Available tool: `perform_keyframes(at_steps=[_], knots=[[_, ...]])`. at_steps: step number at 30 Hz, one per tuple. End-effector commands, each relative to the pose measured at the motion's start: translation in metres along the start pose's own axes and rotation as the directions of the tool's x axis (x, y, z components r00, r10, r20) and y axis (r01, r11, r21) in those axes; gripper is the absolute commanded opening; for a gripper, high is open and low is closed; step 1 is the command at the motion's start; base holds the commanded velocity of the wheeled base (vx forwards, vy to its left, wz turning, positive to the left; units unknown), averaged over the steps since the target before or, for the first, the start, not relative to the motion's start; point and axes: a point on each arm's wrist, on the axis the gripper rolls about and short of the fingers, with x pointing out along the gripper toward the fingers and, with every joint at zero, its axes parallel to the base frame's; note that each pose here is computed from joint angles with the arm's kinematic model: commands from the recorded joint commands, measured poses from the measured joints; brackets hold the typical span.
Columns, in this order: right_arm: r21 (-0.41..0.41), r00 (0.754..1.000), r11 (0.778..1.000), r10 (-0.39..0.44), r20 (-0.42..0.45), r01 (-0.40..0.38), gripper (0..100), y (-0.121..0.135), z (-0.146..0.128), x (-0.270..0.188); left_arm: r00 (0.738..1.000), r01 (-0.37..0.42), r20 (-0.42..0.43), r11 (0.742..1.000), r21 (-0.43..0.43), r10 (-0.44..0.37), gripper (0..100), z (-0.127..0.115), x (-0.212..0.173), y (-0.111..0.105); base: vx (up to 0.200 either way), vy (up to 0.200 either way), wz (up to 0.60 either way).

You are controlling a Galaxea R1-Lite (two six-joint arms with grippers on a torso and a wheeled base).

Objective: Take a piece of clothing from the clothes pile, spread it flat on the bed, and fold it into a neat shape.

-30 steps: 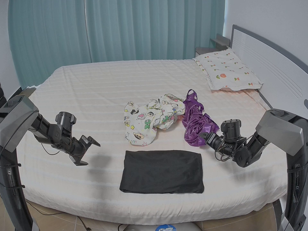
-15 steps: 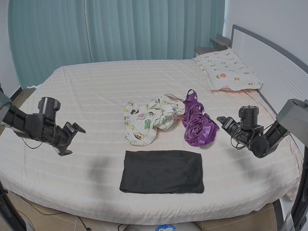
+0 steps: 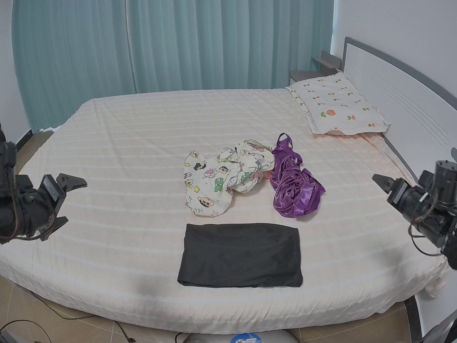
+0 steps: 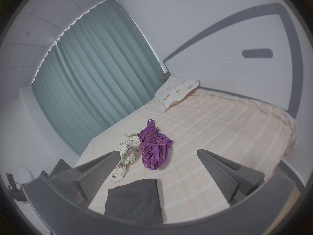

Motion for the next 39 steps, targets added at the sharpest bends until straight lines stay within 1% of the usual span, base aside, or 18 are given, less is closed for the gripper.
perform_keyframes(at_steps=[1, 4, 5, 6, 9, 13, 14, 15, 17, 21, 23, 24, 27, 31, 34, 35, 37, 39], knots=[[-0.173, 0.981, 0.985, 0.054, 0.185, -0.022, 100, -0.058, -0.033, -0.143, 0.925, 0.102, 0.342, 0.976, 0.191, -0.164, 100, -0.061, -0.113, 0.061, 0.000, 0.000, 0.00], [-0.199, 0.980, 0.980, 0.041, 0.195, -0.001, 100, -0.070, -0.045, -0.163, 0.903, 0.055, 0.405, 0.975, 0.215, -0.141, 100, -0.069, -0.121, 0.071, 0.000, 0.000, 0.00], [-0.240, 0.981, 0.971, 0.029, 0.190, 0.018, 100, -0.077, -0.053, -0.172, 0.893, -0.004, 0.437, 0.969, 0.246, -0.107, 100, -0.073, -0.123, 0.077, 0.000, 0.000, 0.00], [-0.283, 0.983, 0.959, 0.022, 0.182, 0.030, 100, -0.082, -0.060, -0.177, 0.884, -0.043, 0.458, 0.962, 0.269, -0.089, 100, -0.076, -0.124, 0.082, 0.000, 0.000, 0.00], [-0.381, 0.983, 0.924, 0.026, 0.179, 0.045, 100, -0.092, -0.074, -0.188, 0.857, -0.053, 0.503, 0.951, 0.303, -0.113, 100, -0.082, -0.132, 0.088, 0.000, 0.000, 0.00], [-0.503, 0.979, 0.852, -0.052, 0.199, 0.147, 100, -0.097, -0.083, -0.198, 0.816, -0.070, 0.563, 0.945, 0.319, -0.129, 100, -0.088, -0.141, 0.094, 0.000, 0.000, 0.00], [-0.506, 0.977, 0.849, -0.052, 0.205, 0.151, 100, -0.097, -0.083, -0.199, 0.813, -0.074, 0.567, 0.945, 0.319, -0.128, 100, -0.089, -0.141, 0.095, 0.000, 0.000, 0.00], [-0.528, 0.974, 0.834, -0.048, 0.223, 0.162, 100, -0.098, -0.083, -0.204, 0.805, -0.101, 0.582, 0.940, 0.327, -0.116, 100, -0.094, -0.142, 0.100, 0.000, 0.000, 0.00], [-0.548, 0.969, 0.819, -0.037, 0.243, 0.169, 100, -0.098, -0.084, -0.209, 0.793, -0.142, 0.600, 0.925, 0.352, -0.107, 100, -0.102, -0.142, 0.107, 0.000, 0.000, 0.00], [-0.545, 0.967, 0.822, -0.025, 0.252, 0.163, 100, -0.098, -0.085, -0.209, 0.779, -0.212, 0.622, 0.897, 0.388, -0.085, 100, -0.113, -0.138, 0.119, 0.000, 0.000, 0.00], [-0.524, 0.968, 0.838, -0.021, 0.249, 0.153, 100, -0.098, -0.086, -0.208, 0.771, -0.248, 0.635, 0.895, 0.370, -0.049, 100, -0.114, -0.135, 0.122, 0.000, 0.000, 0.00], [-0.499, 0.969, 0.854, -0.024, 0.247, 0.149, 100, -0.098, -0.086, -0.208, 0.773, -0.280, 0.634, 0.887, 0.366, -0.017, 100, -0.117, -0.130, 0.127, 0.000, 0.000, 0.00], [-0.488, 0.969, 0.861, -0.025, 0.246, 0.146, 100, -0.098, -0.086, -0.208, 0.775, -0.328, 0.631, 0.866, 0.377, 0.019, 100, -0.122, -0.120, 0.135, 0.000, 0.000, 0.00], [-0.504, 0.975, 0.859, 0.022, 0.220, 0.095, 100, -0.097, -0.087, -0.207, 0.767, -0.346, 0.642, 0.839, 0.419, -0.004, 100, -0.128, -0.106, 0.143, 0.000, 0.000, 0.00], [-0.527, 0.978, 0.850, 0.104, 0.179, 0.006, 100, -0.095, -0.088, -0.207, 0.792, -0.337, 0.610, 0.819, 0.465, -0.020, 100, -0.129, -0.105, 0.144, 0.000, 0.000, 0.00], [-0.521, 0.981, 0.853, 0.112, 0.159, -0.013, 100, -0.096, -0.090, -0.206, 0.799, -0.326, 0.601, 0.817, 0.476, -0.031, 100, -0.129, -0.105, 0.144, 0.000, 0.000, 0.00], [-0.537, 0.978, 0.843, 0.135, 0.162, -0.028, 100, -0.098, -0.095, -0.201, 0.812, -0.305, 0.582, 0.813, 0.497, -0.052, 100, -0.130, -0.105, 0.143, 0.000, 0.000, 0.00], [-0.537, 0.974, 0.843, 0.142, 0.178, -0.025, 100, -0.097, -0.093, -0.201, 0.819, -0.292, 0.570, 0.809, 0.511, -0.064, 100, -0.130, -0.104, 0.143, 0.000, 0.000, 0.00]])
